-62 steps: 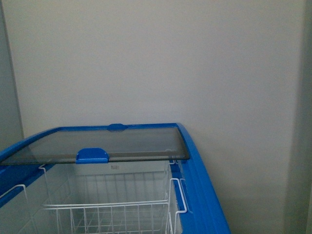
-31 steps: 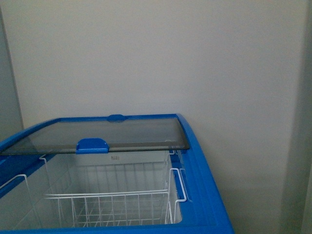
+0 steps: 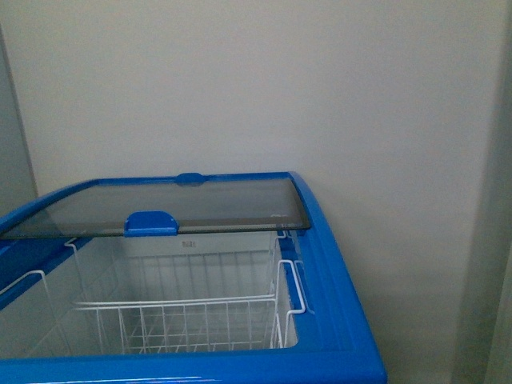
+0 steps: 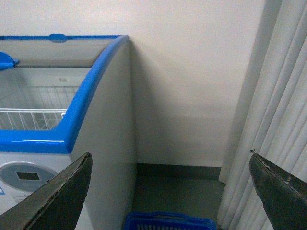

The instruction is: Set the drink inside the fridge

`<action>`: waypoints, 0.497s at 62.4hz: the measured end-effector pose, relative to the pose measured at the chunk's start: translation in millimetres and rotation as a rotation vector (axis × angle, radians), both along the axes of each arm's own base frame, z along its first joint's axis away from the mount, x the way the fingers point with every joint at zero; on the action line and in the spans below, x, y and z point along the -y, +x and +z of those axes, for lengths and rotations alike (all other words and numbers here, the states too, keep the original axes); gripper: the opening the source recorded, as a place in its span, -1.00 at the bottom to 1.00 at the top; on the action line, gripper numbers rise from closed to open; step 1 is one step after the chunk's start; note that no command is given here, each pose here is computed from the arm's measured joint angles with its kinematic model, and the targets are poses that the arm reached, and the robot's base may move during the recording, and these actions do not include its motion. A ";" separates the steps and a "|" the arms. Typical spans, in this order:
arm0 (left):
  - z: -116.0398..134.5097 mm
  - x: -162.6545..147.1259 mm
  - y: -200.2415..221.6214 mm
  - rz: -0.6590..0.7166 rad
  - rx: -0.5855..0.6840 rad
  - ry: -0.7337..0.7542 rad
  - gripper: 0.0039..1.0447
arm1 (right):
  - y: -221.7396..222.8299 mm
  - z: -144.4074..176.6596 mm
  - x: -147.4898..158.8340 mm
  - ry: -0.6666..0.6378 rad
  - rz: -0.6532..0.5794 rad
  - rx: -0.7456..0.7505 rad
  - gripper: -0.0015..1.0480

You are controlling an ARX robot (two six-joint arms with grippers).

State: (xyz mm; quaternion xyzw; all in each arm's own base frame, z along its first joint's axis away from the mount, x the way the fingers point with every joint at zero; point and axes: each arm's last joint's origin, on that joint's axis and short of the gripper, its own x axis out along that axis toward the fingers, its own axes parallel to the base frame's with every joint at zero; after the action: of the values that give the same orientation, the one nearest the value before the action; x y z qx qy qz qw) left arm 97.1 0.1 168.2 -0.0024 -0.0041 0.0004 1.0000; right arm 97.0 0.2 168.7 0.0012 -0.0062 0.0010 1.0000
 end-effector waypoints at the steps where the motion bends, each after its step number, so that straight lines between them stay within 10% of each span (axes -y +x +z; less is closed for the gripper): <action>1: 0.0 0.0 0.0 0.000 0.000 0.000 0.85 | 0.0 0.0 0.0 0.000 0.000 0.000 0.86; 31: 0.0 0.0 0.0 0.000 0.000 0.000 0.85 | 0.0 0.0 0.0 0.000 0.000 0.000 0.86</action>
State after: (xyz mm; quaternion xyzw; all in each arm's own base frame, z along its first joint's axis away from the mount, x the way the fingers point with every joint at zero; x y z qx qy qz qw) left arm 97.1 0.1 168.2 -0.0024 -0.0041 0.0004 1.0000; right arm 97.0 0.2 168.7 0.0012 -0.0064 0.0010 1.0000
